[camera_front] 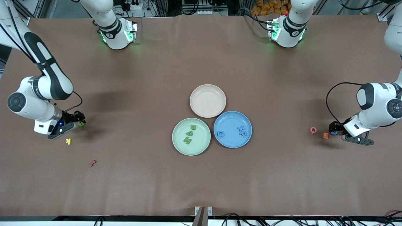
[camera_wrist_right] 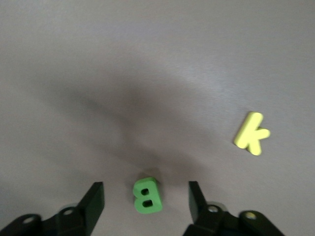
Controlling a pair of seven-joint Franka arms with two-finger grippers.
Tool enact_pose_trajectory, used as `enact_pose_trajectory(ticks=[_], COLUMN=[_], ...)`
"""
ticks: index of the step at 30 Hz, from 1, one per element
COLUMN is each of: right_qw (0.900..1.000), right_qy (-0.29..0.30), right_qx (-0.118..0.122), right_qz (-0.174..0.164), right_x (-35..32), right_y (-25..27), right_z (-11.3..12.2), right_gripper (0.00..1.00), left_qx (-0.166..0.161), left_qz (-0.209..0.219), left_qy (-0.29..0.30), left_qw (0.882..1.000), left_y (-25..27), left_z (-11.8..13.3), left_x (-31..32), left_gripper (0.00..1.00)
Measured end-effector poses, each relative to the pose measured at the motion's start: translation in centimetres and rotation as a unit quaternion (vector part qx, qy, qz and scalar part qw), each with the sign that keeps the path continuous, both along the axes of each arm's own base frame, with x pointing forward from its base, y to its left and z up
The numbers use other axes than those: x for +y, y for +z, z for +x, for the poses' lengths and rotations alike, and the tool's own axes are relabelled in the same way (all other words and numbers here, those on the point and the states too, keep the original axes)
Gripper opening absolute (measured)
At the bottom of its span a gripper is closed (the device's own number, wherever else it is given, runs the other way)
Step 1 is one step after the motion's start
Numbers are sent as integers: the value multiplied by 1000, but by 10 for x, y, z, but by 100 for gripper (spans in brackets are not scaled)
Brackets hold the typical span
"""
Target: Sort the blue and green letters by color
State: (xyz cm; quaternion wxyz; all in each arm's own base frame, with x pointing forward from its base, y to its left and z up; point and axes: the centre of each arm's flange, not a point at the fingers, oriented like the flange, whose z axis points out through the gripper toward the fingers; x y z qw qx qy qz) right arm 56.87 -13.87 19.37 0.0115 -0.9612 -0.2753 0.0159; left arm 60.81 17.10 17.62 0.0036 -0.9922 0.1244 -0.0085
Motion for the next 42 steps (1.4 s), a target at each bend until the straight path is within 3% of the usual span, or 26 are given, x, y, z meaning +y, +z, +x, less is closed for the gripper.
enact_pose_trajectory(ticks=[3,6,19,25,32,34,42], right_qw=[1000,1000,999,999,999,999,999], right_qy=[11,17,28,29,31,31,31], right_qx=[2,3,-6,-13,-15,-15,-15], right_qz=[-1,-4,-17,-16,-15,-15,-16], right_x=[2,1,-11,-13,-11,-11,-11], right_y=[-5,-7,-13,-17,-19,-20,-20], right_z=[-3,-4,-6,-8,-10,-10,-10], right_gripper=[66,65,63,55,50,42,45], left_qx=[-2,-3,-10,-6,5,4,8], left_qz=[1,1,-3,-14,-21,-23,-30], left_qy=[0,-1,30,56,94,109,165], left_qw=[1000,1000,999,998,995,994,986], left_y=[2,4,11,31,62,67,74], left_z=[2,2,9,24,42,45,47], left_x=[0,-1,-9,-38,-86,-105,-207], left_gripper=[53,35,35,35,35,35,35])
